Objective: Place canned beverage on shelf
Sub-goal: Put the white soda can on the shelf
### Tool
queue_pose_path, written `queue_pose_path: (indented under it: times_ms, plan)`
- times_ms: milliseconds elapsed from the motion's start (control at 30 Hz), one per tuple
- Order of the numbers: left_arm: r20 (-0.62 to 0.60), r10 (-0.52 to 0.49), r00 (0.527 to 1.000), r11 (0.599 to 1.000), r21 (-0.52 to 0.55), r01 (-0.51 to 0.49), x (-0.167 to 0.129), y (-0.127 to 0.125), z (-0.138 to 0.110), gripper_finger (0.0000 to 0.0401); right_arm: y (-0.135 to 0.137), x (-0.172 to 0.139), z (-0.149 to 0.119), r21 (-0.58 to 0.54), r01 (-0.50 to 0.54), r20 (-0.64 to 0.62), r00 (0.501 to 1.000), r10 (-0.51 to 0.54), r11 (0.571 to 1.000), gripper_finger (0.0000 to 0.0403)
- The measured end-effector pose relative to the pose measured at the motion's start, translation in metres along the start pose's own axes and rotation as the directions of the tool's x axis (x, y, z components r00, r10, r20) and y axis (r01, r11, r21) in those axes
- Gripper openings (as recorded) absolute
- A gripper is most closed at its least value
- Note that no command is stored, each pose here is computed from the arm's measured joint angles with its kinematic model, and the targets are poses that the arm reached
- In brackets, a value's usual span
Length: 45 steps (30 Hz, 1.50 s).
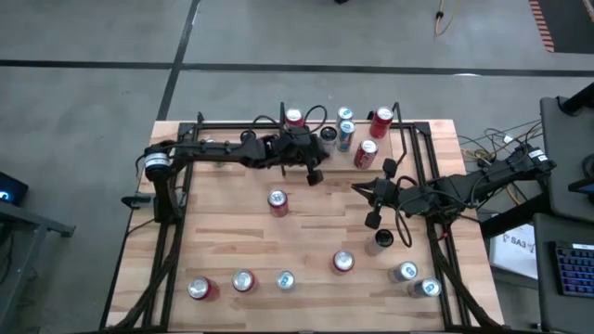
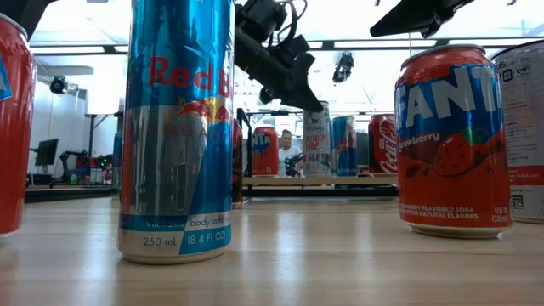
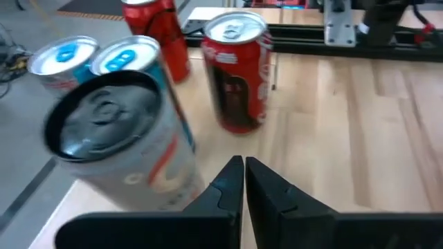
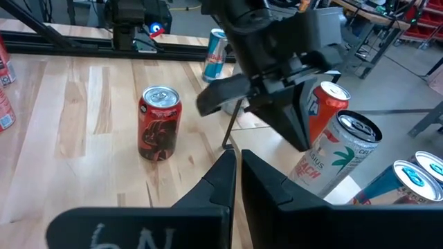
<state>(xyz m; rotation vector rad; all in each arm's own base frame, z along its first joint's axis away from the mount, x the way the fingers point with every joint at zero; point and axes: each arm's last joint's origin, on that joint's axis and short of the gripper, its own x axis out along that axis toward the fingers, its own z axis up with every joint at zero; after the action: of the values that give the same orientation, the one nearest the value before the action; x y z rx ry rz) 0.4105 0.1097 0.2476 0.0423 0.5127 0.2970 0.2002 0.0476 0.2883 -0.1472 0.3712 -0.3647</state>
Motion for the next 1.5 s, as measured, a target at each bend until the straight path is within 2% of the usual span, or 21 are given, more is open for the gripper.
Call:
queue_pose_path:
  times_ms: [433, 600, 833, 1033, 1333, 1500]
  plan:
    - [0.038, 0.034, 0.999, 0.999, -0.006, -0.034, 0.001, 0.014, 0.003, 0.0, 0.0, 0.0, -0.002, -0.01, 0.001, -0.018, 1.0, -0.001, 1.0, 0.0013]
    - [0.036, 0.089, 0.995, 0.996, -0.004, -0.089, 0.001, 0.017, 0.003, 0.0, 0.0, 0.0, -0.002, 0.005, 0.001, -0.017, 1.0, -0.001, 1.0, 0.0013]
    - [0.041, 0.103, 0.994, 0.995, 0.001, -0.103, 0.001, 0.02, 0.003, 0.0, 0.0, 0.0, -0.002, -0.003, 0.001, -0.017, 1.0, -0.001, 1.0, 0.0013]
    - [0.047, 0.159, 0.986, 0.987, -0.008, -0.158, 0.0, 0.024, 0.004, 0.0, 0.0, 0.0, -0.002, 0.0, 0.001, -0.017, 1.0, -0.001, 1.0, 0.0013]
    - [0.04, 0.102, 0.994, 0.995, -0.006, -0.102, 0.0, 0.014, 0.003, 0.0, 0.0, 0.0, -0.003, 0.008, 0.001, -0.018, 1.0, -0.001, 1.0, 0.0013]
    - [0.031, 0.11, 0.993, 0.993, 0.044, -0.111, 0.005, 0.017, -0.001, 0.0, 0.0, 0.0, -0.003, 0.003, 0.001, -0.018, 1.0, -0.001, 1.0, 0.0013]
